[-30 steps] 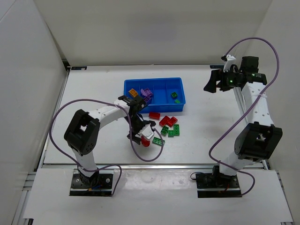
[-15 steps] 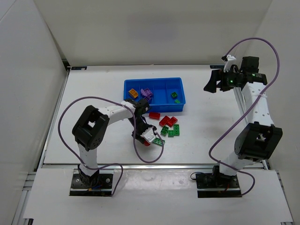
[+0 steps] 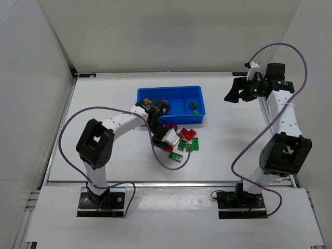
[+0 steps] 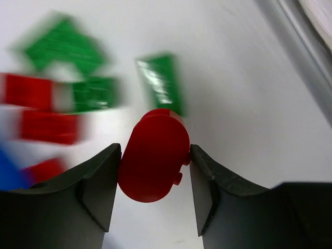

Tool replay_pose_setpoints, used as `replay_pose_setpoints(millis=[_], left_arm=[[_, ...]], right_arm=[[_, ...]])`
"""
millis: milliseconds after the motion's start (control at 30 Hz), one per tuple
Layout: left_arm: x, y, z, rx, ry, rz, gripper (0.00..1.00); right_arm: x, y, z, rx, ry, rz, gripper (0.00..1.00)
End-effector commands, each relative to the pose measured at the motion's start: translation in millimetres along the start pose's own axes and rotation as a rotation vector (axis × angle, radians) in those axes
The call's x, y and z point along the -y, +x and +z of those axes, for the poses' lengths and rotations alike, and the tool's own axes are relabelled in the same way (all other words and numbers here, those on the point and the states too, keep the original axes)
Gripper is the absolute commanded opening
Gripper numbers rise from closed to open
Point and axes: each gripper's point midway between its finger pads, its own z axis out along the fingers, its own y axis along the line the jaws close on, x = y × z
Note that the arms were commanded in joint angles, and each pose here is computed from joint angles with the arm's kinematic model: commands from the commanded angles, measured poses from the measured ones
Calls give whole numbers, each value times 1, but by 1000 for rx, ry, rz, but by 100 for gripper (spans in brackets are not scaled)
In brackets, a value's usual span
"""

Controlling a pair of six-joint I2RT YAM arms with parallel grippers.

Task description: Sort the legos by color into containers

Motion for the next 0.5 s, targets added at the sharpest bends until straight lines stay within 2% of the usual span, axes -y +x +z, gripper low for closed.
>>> replay_pose_setpoints(millis=[0,33,67,100,133,167,200,300,333,400,433,467], left_arm=[[-59,-90,-74,176,-250,-93,33],[-73,-95,-81,193,-284,-134,33],[-94,-110,-104,212,-354,-142,33],[-102,-115,-113,241,-375,-243,32],[-117,-115,-118,260,-399,-276,31],[-135,-122,-139,284,-464,-285,30],[-144,-118,-144,287,-491,-381,29],[-184,-103,-159,287,-577,-466,27],[-204,-91,-161,272,-627,-539,25],[-219,-75,-165,272,-665,-623,25],[-228,-75,-172,282,-687,-617,25],[-236,-60,-159,273,-677,-653,25]], right_arm=[[-14,-4,-4,26,-38,1,94],[-15,-4,-4,29,-36,0,94],[-17,-4,-4,31,-39,-3,94],[-19,-4,-4,31,-41,0,94],[-20,-5,-4,34,-41,0,94],[-20,-6,-4,39,-38,1,94],[-21,-8,-4,44,-41,1,94],[-22,-12,-4,51,-40,5,94],[-22,-13,-4,52,-42,8,94],[-22,-14,-4,53,-41,6,94],[-22,-14,-3,51,-42,8,94],[-22,-13,-3,48,-45,11,94]])
